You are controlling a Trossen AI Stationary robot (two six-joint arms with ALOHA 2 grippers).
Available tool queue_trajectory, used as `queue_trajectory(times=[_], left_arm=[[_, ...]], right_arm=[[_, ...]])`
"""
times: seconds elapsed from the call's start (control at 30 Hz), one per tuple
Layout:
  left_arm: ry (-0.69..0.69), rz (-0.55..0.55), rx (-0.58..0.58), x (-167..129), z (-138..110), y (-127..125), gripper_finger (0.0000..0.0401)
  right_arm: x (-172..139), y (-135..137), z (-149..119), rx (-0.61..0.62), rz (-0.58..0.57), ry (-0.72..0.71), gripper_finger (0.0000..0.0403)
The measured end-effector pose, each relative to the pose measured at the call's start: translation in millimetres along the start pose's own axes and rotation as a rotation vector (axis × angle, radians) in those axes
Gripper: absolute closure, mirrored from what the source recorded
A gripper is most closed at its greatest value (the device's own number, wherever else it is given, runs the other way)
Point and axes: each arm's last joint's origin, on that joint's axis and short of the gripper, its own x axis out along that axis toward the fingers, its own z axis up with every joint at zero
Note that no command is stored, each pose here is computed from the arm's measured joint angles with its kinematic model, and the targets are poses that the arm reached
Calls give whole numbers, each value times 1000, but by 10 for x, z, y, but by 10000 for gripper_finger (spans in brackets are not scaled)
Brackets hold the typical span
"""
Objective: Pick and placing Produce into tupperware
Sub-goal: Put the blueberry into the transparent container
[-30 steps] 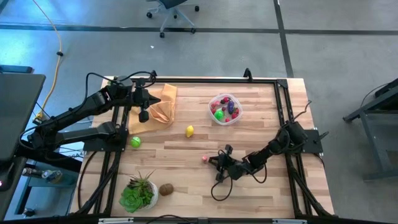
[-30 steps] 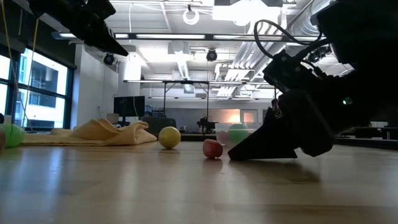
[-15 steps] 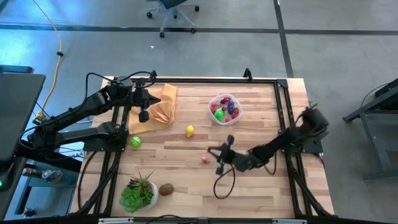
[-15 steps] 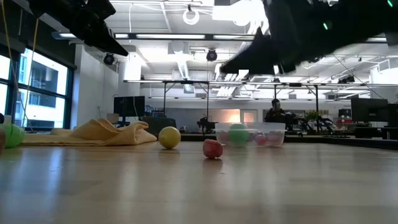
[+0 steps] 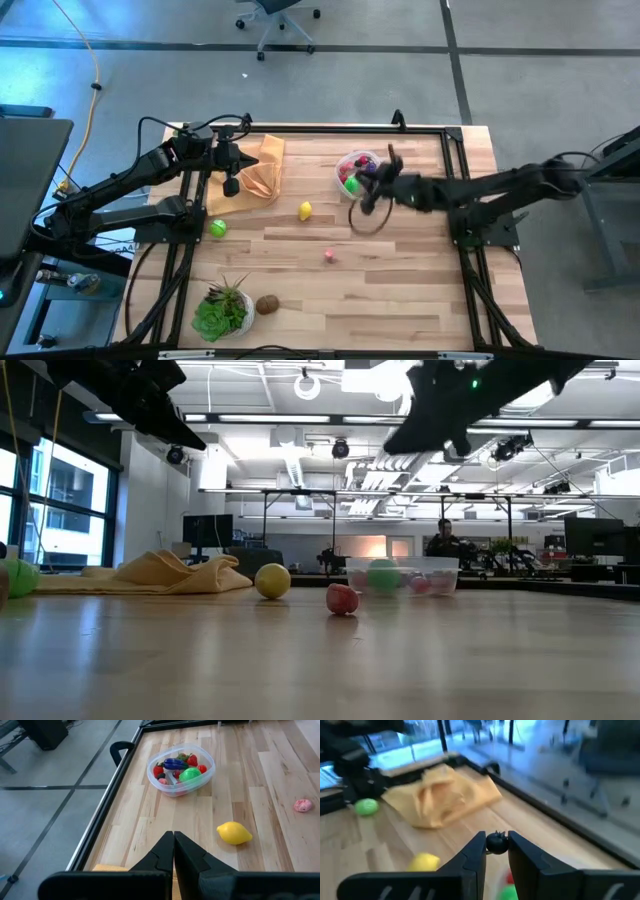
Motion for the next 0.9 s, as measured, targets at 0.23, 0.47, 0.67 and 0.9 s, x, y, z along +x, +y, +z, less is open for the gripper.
queue_trajectory(times=[0.23,0.47,0.67,0.9], left_arm=[[0,0,0,0,-1,0,398],[0,0,0,0,0,0,398],[0,0,0,0,-1,0,398],[0,0,0,0,-1,0,398]], right_arm=[[259,-551,-15,107,-73,287,343],[600,-713,10,118,-73,472,343],[975,-714,-44,62,-66,609,343],[1351,-774,-271,49,-100,767,343]])
